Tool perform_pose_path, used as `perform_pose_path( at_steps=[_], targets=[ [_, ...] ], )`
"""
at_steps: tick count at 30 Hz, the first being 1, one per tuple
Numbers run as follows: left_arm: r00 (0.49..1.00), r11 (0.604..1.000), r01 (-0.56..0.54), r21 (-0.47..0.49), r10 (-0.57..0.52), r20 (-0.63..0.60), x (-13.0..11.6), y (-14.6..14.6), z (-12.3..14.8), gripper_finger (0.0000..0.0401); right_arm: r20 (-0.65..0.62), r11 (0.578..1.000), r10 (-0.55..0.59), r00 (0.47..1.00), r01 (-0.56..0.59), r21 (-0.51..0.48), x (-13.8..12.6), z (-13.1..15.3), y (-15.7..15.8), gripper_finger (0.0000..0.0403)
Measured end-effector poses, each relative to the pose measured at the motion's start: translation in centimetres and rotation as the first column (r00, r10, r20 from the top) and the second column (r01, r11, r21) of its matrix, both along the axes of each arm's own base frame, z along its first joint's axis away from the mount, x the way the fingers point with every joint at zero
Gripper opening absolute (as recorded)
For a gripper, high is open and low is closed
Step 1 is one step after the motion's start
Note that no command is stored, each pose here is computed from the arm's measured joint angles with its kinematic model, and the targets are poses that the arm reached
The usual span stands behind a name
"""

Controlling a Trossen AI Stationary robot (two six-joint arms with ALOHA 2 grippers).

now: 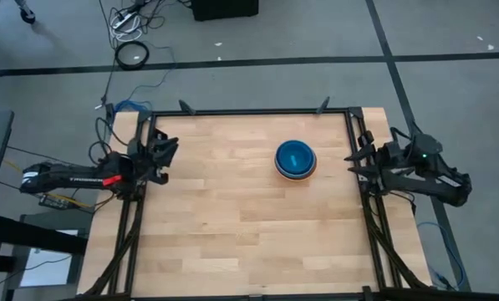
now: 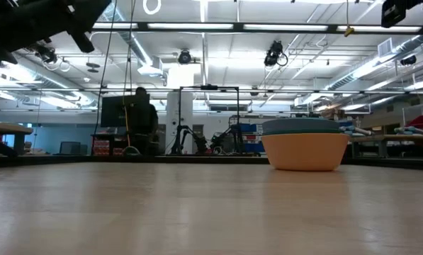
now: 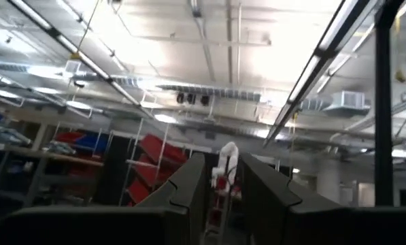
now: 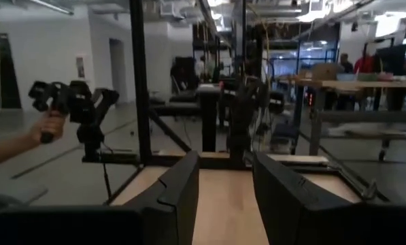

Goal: Nest bowls inside each other
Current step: Return to Home Position

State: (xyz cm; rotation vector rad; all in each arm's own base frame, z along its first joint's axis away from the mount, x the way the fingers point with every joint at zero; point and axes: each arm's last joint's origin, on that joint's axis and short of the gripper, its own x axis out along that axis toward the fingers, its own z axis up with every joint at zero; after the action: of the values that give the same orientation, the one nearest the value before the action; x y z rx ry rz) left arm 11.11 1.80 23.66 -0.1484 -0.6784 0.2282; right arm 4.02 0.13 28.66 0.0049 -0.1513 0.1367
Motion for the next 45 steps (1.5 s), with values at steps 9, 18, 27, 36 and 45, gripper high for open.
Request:
perform_pose_path(
  at_steps=[9, 18, 27, 36, 45],
  targets=[
    [0.998, 0.999, -0.001, 0.045, -0.002, 0.063, -1.9, -0.3, 0.7, 0.0099, 0.025, 1.0, 0.002, 1.0, -0.002, -0.015, -0.1, 0.2, 0.0, 0.0128],
    [0.995, 0.999, -0.018, 0.049, 0.014, 0.099, -3.3, -0.4, 0.9, 0.0099, 0.097, 1.0, 0.008, 0.995, -0.006, -0.025, -0.2, 0.9, 0.1, 0.0128],
    [0.996, 0.998, -0.034, 0.057, 0.03, 0.08, -4.3, -0.5, 0.6, 0.0099, 0.093, 0.999, 0.0, 0.996, 0.004, -0.038, -1.2, 2.0, 0.3, 0.0128],
    [0.98, 0.999, -0.044, 0.018, 0.047, -0.192, -2.9, -0.3, -1.6, 0.0099, -0.047, 1.0, -0.018, 0.999, 0.018, -0.004, 0.2, -0.7, -0.1, 0.0128],
    [0.961, 0.997, -0.076, 0.026, 0.08, -0.263, -2.7, -0.2, -2.2, 0.0099, -0.009, 0.999, 0.014, 1.0, -0.013, 0.032, 3.1, -4.6, -0.7, 0.0128]
  ],
)
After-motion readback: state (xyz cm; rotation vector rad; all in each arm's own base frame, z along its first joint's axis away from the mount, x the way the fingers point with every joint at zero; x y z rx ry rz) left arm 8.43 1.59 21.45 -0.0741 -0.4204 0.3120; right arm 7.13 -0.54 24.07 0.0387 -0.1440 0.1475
